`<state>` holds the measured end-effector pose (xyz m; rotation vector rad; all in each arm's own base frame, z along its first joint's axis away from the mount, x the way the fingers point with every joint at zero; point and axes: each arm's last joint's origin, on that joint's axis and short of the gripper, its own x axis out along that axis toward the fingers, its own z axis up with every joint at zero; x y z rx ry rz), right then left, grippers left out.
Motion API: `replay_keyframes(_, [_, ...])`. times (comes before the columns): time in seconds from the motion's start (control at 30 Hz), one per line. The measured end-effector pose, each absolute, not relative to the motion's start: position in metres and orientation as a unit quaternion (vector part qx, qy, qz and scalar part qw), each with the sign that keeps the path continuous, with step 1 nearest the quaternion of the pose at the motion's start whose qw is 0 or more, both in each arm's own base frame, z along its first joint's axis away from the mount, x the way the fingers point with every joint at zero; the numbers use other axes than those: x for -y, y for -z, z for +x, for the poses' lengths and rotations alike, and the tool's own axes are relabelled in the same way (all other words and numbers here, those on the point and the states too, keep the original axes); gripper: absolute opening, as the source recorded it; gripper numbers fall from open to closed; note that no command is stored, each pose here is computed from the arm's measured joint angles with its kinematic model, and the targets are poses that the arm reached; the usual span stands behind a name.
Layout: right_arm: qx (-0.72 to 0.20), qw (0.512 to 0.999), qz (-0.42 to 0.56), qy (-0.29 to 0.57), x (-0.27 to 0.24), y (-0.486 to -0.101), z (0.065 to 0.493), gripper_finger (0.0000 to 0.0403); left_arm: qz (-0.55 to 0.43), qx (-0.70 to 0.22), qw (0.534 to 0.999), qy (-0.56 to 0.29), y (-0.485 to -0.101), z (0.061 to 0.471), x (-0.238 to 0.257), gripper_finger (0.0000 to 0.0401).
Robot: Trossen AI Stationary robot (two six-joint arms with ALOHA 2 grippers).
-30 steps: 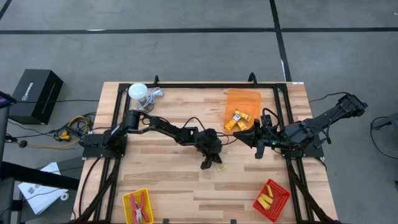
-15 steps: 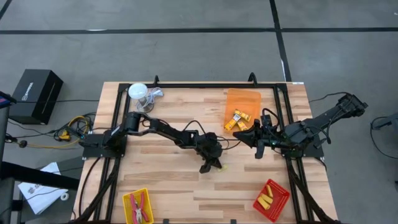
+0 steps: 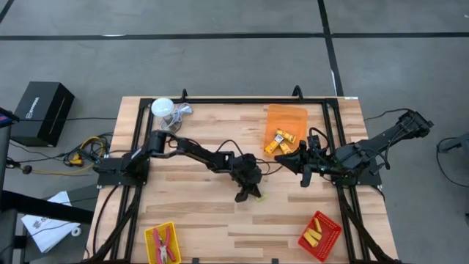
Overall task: Pick & Place School Supplies
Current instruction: Put the eraser into the red bin
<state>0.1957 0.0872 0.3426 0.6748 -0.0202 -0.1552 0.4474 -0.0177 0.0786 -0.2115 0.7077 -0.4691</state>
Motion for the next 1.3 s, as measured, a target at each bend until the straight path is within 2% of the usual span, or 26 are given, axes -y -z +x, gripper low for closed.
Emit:
replay_keyframes(0.27, [0.010, 0.941, 0.331, 0.076, -0.087, -0.343, 0.196, 0.0000, -0.097, -0.356, 0.907, 0.204, -0.075, 0.446, 0.003, 0.0000])
replay_keyframes(1.3, [0.010, 0.941, 0.331, 0.076, -0.087, -0.343, 0.196, 0.0000, -0.111, -0.351, 0.905, 0.212, -0.076, 0.447, 0.015, 0.0000])
